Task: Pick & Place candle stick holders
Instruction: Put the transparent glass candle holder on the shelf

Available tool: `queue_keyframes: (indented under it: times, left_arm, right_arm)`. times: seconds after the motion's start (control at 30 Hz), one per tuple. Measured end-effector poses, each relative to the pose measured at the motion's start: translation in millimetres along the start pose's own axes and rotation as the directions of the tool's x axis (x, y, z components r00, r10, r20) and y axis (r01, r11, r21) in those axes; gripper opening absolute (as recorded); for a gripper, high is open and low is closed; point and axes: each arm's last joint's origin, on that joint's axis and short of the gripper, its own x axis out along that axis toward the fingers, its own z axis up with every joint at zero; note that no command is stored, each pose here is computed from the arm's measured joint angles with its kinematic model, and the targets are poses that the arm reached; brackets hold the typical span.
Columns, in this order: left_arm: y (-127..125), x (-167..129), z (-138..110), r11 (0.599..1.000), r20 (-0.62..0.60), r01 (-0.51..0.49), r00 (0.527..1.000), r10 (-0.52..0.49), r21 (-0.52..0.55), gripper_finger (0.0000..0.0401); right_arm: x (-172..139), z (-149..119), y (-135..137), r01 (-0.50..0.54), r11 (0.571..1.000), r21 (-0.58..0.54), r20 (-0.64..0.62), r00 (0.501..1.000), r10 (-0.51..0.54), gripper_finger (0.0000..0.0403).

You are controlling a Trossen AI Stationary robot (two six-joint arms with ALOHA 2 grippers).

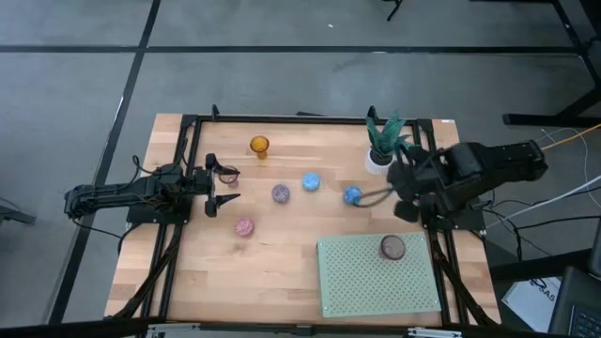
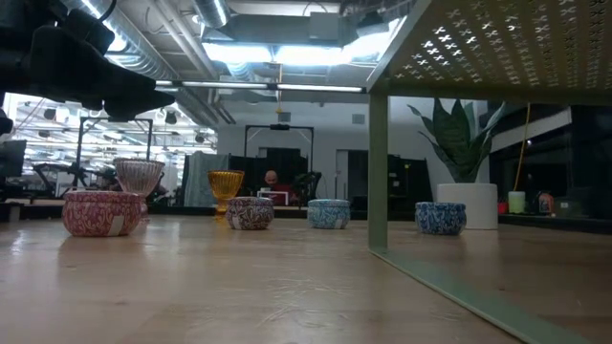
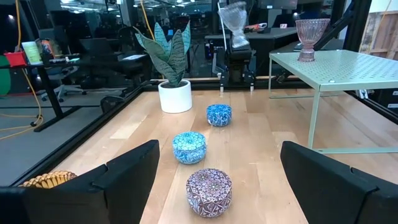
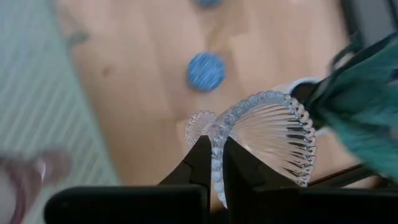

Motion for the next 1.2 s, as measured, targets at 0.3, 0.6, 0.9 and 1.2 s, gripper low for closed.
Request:
queue_keyframes:
  times: [0.3, 0.6, 0.9, 1.2]
  left_arm:
    - [0.0, 0.0, 0.0, 1.000, 0.000, 0.000, 1.000, 0.000, 0.000, 0.0334]
    - [0.0, 0.0, 0.0, 1.000, 0.000, 0.000, 1.000, 0.000, 0.000, 0.0334]
    - [0.0, 0.0, 0.0, 1.000, 0.000, 0.000, 1.000, 0.000, 0.000, 0.0334]
    - [0.0, 0.0, 0.0, 1.000, 0.000, 0.000, 1.000, 0.000, 0.000, 0.0334]
  right_arm:
    - [3.9, -39.5, 15.1, -0.121, 0.987, -0.106, -0.075, 0.991, 0.114, 0.0017]
    - [-7.6, -61.6, 35.6, -0.189, 0.980, -0.070, -0.086, 0.979, 0.183, 0.0017]
    - [-14.5, -81.5, 54.4, -0.201, 0.979, -0.018, -0.088, 0.976, 0.199, 0.0017]
    - [-9.7, -90.5, 81.9, -0.144, 0.985, -0.090, -0.073, 0.988, 0.138, 0.0017]
